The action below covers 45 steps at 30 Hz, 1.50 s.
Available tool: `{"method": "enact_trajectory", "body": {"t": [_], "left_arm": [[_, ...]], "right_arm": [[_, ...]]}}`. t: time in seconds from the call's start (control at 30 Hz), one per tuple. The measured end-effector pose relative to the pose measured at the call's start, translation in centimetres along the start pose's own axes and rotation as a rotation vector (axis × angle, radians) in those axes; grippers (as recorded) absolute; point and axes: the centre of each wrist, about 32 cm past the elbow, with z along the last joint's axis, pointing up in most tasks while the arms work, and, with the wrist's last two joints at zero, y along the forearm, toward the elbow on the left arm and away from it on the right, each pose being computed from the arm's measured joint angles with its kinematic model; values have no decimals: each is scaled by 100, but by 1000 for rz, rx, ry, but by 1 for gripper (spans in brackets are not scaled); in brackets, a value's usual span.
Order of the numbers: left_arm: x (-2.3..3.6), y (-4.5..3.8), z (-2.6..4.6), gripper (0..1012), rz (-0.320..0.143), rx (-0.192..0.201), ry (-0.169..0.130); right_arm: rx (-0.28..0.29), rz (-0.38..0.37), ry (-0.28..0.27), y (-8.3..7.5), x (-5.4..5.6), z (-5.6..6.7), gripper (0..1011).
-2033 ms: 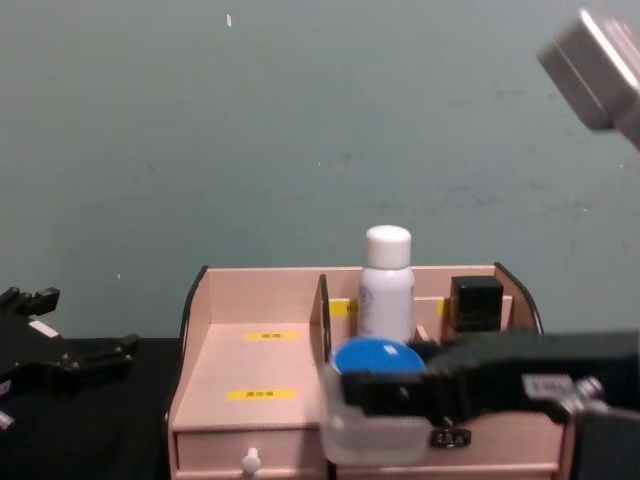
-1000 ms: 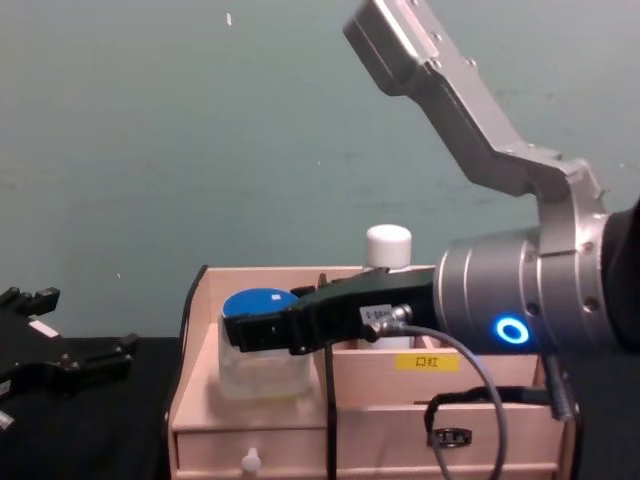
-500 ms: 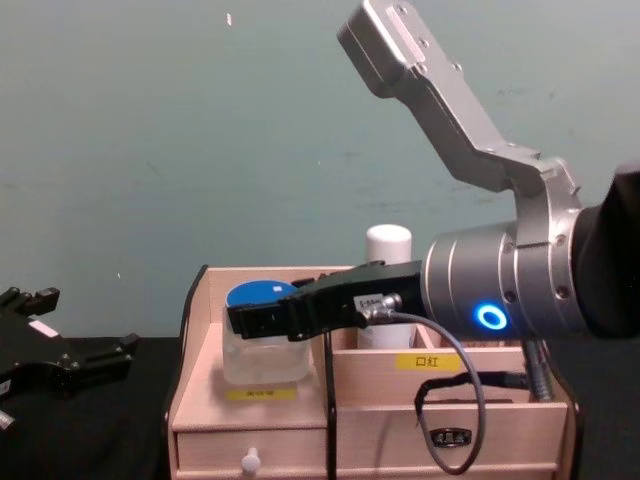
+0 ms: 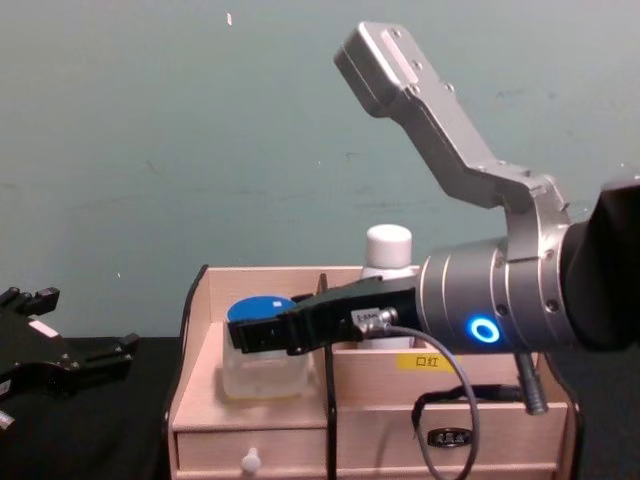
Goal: Pick up the facial cleanser and watermelon frost from the table and place them into the tiered storage box.
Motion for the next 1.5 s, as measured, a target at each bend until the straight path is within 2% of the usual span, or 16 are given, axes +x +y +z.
{"method": "enact_trajectory", "body": {"t": [0.43,0.63,0.8,1.0,1.23,1.33,1.37,1.4,1.5], "left_arm": [[0,0,0,1010,0,0,0],[0,0,0,1010,0,0,0],[0,0,0,1010,0,0,0],[0,0,0,1009,0,0,0],[0,0,0,1009,0,0,0],[0,0,0,1010,0,0,0],[0,0,0,1010,0,0,0],[0,0,0,1009,0,0,0],[0,0,0,1010,0,0,0]], "right_arm": [[-10,1,3,16,5,-16,715],[-9,1,2,14,4,-16,892],[21,-16,-12,-3,4,-9,1002],[68,-39,-42,-66,-2,22,1002],[147,-59,-61,-266,-28,91,1002],[196,-80,-61,-414,-38,105,1002],[221,-98,-63,-507,-43,103,1002],[221,-98,-63,-507,-43,103,1002],[269,-156,-58,-734,-24,69,1002]]}}
